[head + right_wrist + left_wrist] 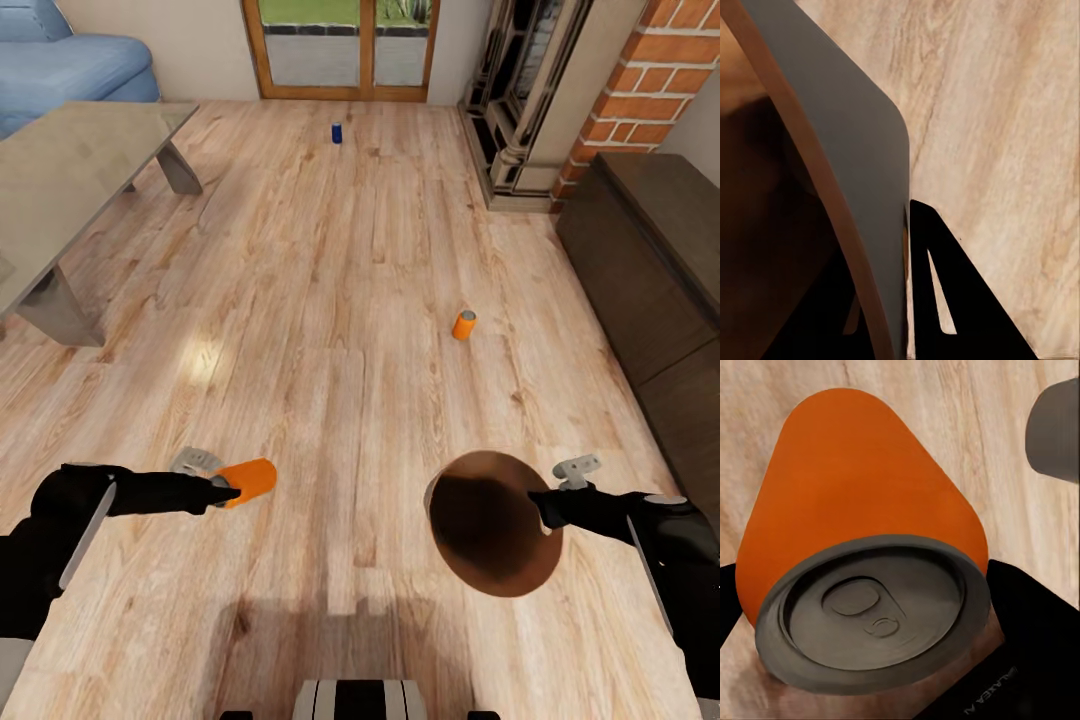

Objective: Put the three can of soda from the living room inside the tash can in the kitchen.

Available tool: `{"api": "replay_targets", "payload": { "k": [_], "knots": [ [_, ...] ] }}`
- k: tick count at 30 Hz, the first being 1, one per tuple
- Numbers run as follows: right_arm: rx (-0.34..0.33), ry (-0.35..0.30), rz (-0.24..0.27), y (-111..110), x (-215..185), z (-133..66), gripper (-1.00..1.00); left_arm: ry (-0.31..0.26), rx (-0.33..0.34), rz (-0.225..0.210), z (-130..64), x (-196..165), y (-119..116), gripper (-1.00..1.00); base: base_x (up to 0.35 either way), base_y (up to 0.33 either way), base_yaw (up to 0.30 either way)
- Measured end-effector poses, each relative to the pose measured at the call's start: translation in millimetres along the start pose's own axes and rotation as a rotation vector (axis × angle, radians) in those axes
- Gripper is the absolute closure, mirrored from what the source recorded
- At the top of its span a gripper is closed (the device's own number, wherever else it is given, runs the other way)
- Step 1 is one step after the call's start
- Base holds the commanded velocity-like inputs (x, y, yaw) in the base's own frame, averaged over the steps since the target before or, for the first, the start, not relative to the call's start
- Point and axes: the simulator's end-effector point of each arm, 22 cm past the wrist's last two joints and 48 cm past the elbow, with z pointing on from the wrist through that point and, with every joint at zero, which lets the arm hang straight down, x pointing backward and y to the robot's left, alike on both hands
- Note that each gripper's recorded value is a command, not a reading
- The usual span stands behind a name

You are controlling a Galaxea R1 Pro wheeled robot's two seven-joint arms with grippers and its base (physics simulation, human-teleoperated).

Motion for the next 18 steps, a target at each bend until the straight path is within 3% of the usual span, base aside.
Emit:
{"api": "replay_targets", "payload": {
  "k": [4, 9, 14, 18],
  "knots": [
    [-0.033, 0.026, 0.021, 11.7, -12.0, 2.1, 1.00, -0.012, 0.105, -0.001, -9.1, -18.6, -25.2, 1.00, 0.000, 0.000, 0.000],
    [-0.041, 0.082, 0.034, 11.6, -12.1, 19.0, 1.00, -0.068, 0.210, 0.040, -27.3, -58.8, -50.2, 1.00, 0.000, 0.000, 0.000],
    [-0.055, 0.175, 0.078, 3.9, -8.1, 48.9, 1.00, -0.178, 0.312, 0.063, -64.7, -104.2, -65.3, 1.00, 0.000, 0.000, 0.000],
    [-0.061, 0.239, 0.039, 14.5, -8.9, 67.1, 1.00, -0.223, 0.404, 0.083, -86.4, -122.2, -82.1, 1.00, 0.000, 0.000, 0.000]
  ]
}}
